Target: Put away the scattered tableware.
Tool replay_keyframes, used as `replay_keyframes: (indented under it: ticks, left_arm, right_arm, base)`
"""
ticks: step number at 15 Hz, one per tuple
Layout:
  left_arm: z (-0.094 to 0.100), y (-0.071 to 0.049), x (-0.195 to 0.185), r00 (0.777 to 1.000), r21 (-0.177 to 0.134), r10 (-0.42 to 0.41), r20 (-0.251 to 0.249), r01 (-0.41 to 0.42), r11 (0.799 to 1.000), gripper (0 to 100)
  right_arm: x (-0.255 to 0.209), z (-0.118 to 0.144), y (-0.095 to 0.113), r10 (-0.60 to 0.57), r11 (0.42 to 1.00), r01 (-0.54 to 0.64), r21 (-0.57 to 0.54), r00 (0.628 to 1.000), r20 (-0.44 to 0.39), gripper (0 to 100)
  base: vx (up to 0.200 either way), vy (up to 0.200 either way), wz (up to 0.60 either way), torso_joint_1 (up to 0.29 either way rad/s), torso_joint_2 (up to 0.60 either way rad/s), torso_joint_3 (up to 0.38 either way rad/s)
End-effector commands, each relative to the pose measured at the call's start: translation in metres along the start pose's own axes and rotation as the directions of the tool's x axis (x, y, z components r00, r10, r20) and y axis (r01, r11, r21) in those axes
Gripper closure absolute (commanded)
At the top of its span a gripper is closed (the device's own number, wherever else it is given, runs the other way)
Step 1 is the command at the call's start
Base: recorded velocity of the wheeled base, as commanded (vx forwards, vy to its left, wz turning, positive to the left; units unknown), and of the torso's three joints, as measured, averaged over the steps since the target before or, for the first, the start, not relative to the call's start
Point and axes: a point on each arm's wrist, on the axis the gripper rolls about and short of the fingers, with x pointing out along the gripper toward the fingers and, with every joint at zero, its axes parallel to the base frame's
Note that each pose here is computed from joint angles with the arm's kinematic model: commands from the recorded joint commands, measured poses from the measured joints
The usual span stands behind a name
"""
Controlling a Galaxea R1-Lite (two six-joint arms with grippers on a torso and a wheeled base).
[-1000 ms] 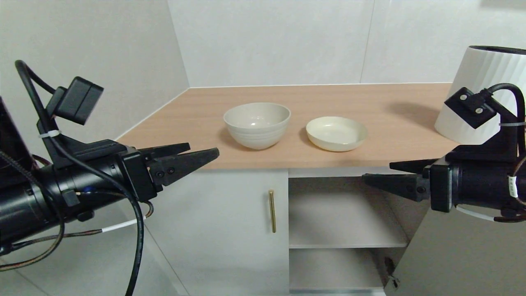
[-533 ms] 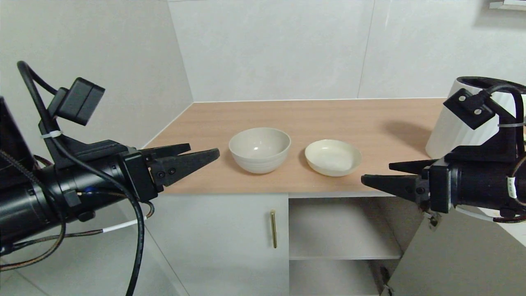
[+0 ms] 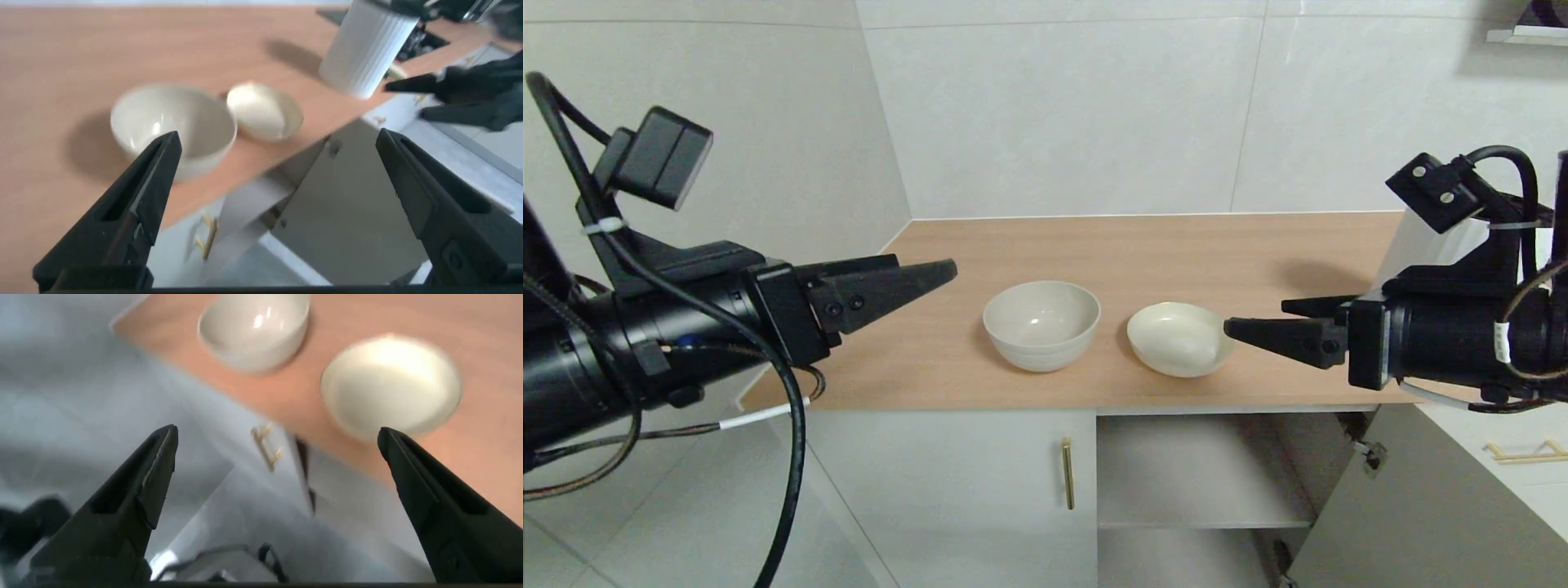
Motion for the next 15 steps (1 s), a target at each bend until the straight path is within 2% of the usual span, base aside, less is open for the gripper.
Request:
replay_keyframes:
  ticks: [1,2,3,4,5,6,7,8,9,10,11,13,15]
  left_arm:
    - [0.026,-0.001,0.010,1.000,0.003,0.004,0.013,-0.004,1.000,0]
    - [0.030,-0.003,0.007,0.999,-0.021,0.028,-0.029,-0.029,0.999,0]
    - [0.027,-0.002,0.006,0.995,-0.051,0.037,-0.087,-0.042,0.998,0]
    - [0.020,0.000,0.007,0.985,-0.080,0.060,-0.164,-0.073,0.994,0]
    - [0.021,0.000,0.007,0.980,-0.093,0.066,-0.189,-0.085,0.992,0]
    - [0.021,0.000,0.007,0.980,-0.093,0.066,-0.189,-0.085,0.992,0]
    - [0.023,0.002,0.009,0.964,-0.135,0.090,-0.252,-0.127,0.983,0]
    - [0.026,0.003,0.017,0.948,-0.207,0.121,-0.295,-0.187,0.960,0]
    - [0.028,0.005,0.027,0.938,-0.260,0.152,-0.311,-0.238,0.936,0]
    - [0.024,0.012,0.043,0.915,-0.295,0.215,-0.341,-0.321,0.900,0]
    - [0.017,0.017,0.057,0.888,-0.295,0.283,-0.362,-0.397,0.869,0]
    - [0.001,0.024,0.081,0.845,-0.278,0.352,-0.404,-0.479,0.832,0]
    - [-0.007,0.025,0.093,0.833,-0.292,0.357,-0.422,-0.498,0.817,0]
  right_arm:
    - [0.023,0.006,-0.006,-0.052,0.998,0.053,0.020,0.998,-0.025,0]
    - [0.027,0.008,-0.008,-0.106,0.993,0.108,0.037,0.993,-0.048,0]
    - [0.029,0.009,-0.010,-0.133,0.989,0.137,0.060,0.989,-0.069,0]
    - [0.030,0.011,-0.014,-0.158,0.981,0.167,0.096,0.983,-0.096,0]
    - [0.030,0.014,-0.015,-0.164,0.979,0.175,0.108,0.981,-0.103,0]
    - [0.030,0.014,-0.015,-0.164,0.979,0.175,0.108,0.981,-0.103,0]
    - [0.031,0.017,-0.016,-0.188,0.967,0.208,0.151,0.973,-0.134,0]
    - [0.037,0.021,-0.019,-0.231,0.947,0.257,0.194,0.962,-0.147,0]
    - [0.042,0.022,-0.020,-0.264,0.934,0.293,0.207,0.952,-0.156,0]
    - [0.051,0.021,-0.023,-0.296,0.922,0.329,0.206,0.939,-0.175,0]
    - [0.058,0.018,-0.026,-0.332,0.909,0.367,0.198,0.924,-0.188,0]
    - [0.070,0.013,-0.032,-0.378,0.888,0.417,0.194,0.902,-0.208,0]
    - [0.075,0.011,-0.037,-0.391,0.881,0.432,0.195,0.895,-0.215,0]
  base:
    - [0.000,0.000,0.00,0.000,0.00,0.000]
    - [0.000,0.000,0.00,0.000,0.00,0.000]
    - [0.000,0.000,0.00,0.000,0.00,0.000]
    - [0.000,0.000,0.00,0.000,0.00,0.000]
    - [0.000,0.000,0.00,0.000,0.00,0.000]
    - [0.000,0.000,0.00,0.000,0.00,0.000]
    - [0.000,0.000,0.00,0.000,0.00,0.000]
    - [0.000,0.000,0.00,0.000,0.00,0.000]
    - [0.000,0.000,0.00,0.000,0.00,0.000]
    - [0.000,0.000,0.00,0.000,0.00,0.000]
    - [0.000,0.000,0.00,0.000,0.00,0.000]
    - [0.000,0.000,0.00,0.000,0.00,0.000]
    - [0.000,0.000,0.00,0.000,0.00,0.000]
